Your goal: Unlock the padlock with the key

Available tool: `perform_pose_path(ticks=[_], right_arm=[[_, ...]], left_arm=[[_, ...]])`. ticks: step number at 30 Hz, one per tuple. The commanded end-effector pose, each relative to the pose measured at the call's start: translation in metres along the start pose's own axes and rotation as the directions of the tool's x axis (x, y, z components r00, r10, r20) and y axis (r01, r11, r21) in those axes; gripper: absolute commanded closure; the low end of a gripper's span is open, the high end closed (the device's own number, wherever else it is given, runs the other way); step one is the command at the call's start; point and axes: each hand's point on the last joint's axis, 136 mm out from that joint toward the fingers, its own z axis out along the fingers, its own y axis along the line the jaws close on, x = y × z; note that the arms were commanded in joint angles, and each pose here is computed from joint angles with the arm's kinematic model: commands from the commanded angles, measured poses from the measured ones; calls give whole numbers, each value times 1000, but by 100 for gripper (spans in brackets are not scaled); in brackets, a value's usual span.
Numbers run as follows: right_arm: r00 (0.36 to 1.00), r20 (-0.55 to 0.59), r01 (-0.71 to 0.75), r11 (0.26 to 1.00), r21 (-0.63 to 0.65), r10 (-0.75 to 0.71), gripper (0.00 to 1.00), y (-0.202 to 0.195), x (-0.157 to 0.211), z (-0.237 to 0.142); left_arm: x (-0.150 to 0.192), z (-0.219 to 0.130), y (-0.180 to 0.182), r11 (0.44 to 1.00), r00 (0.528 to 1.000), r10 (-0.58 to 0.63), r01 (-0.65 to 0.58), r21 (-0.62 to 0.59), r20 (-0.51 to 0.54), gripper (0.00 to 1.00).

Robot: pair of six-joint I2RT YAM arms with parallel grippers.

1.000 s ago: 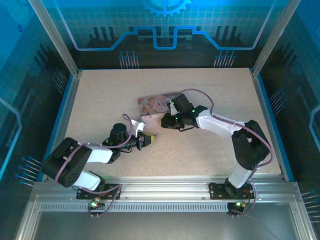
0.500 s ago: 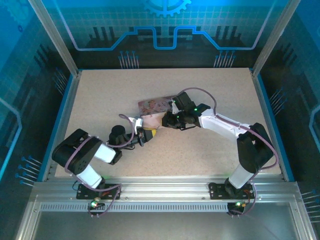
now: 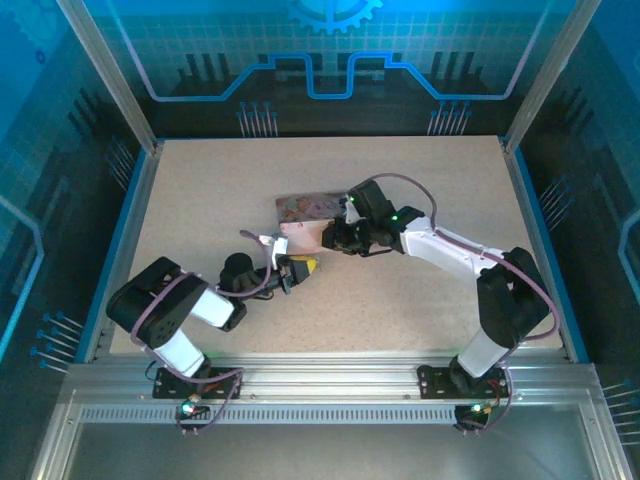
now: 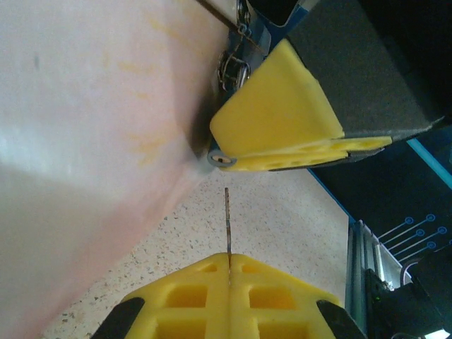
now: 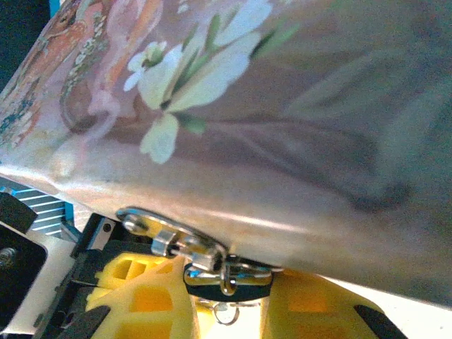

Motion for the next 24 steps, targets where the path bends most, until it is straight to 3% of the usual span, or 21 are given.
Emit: perform_pose_path(ticks=[1,7,24], right_arm=[[996,87,39,990,-136,-27,100,34,-20,-23],[997,82,19,987,-162,-6,100,36,-19,-22],[997,72,19,984,-175,-6,100,39,-17,-22]], left_arm=[[-13,-5,-10,1000,998,28,-28,6,64,100],[-25,-8,-9,1000,993,20,-18,-23,119,100],[-24,3,-13,999,994,49,-49,-1,100,100]])
